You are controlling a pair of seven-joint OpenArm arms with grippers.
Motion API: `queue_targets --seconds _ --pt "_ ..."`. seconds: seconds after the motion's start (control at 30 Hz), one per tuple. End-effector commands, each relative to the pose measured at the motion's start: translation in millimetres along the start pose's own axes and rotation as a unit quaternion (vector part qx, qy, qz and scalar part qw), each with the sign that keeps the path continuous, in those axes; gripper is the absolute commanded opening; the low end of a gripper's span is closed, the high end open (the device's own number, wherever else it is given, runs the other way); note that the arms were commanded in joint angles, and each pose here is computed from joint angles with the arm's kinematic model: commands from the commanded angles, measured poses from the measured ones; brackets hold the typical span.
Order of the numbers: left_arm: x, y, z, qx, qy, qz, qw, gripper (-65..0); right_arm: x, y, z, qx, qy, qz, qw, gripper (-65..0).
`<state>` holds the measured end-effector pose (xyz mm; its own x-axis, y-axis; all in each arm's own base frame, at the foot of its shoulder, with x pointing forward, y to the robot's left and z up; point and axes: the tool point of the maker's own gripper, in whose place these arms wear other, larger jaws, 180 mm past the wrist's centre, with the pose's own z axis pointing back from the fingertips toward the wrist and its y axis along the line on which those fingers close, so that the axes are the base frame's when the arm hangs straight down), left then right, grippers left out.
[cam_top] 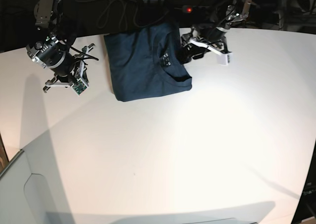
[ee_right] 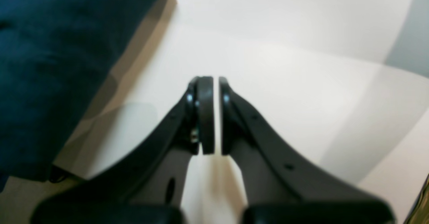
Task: Fold the T-shirt properly
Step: 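Withdraw the right gripper and grasp the bundle's collar edge with the left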
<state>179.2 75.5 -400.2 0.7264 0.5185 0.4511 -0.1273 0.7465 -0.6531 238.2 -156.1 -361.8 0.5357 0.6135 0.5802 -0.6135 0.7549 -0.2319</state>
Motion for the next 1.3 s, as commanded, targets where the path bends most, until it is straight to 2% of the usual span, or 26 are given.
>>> queue_targets --seconds 0.0,0.3,0.63,0.97,1.27 --pt "5.7 -9.0 -2.3 -0.016 -0.009 -0.002 1.0 -29.8 8.0 -2.0 3.2 0.001 -0.017 0.01 0.9998 -63.0" --pt "-7.7 -15.6 -7.0 -0.025 0.009 -0.001 1.0 -29.9 -3.1 7.3 4.0 0.012 -0.005 0.005 0.9999 -63.0" --pt "10.3 -43.7 10.3 -0.061 -0.013 -0.024 0.998 -30.0 -9.5 12.5 5.4 0.017 0.002 0.003 0.9999 -63.0" --pt "-6.7 -17.9 2.3 -0.029 0.01 -0.013 0.999 -30.0 -10.1 13.2 5.7 0.017 0.003 0.003 0.9998 -63.0" --pt "-1.3 -1.8 -3.3 -0.01 0.009 -0.013 1.0 -30.0 -14.1 17.9 6.0 0.023 0.008 0.002 0.9997 -63.0"
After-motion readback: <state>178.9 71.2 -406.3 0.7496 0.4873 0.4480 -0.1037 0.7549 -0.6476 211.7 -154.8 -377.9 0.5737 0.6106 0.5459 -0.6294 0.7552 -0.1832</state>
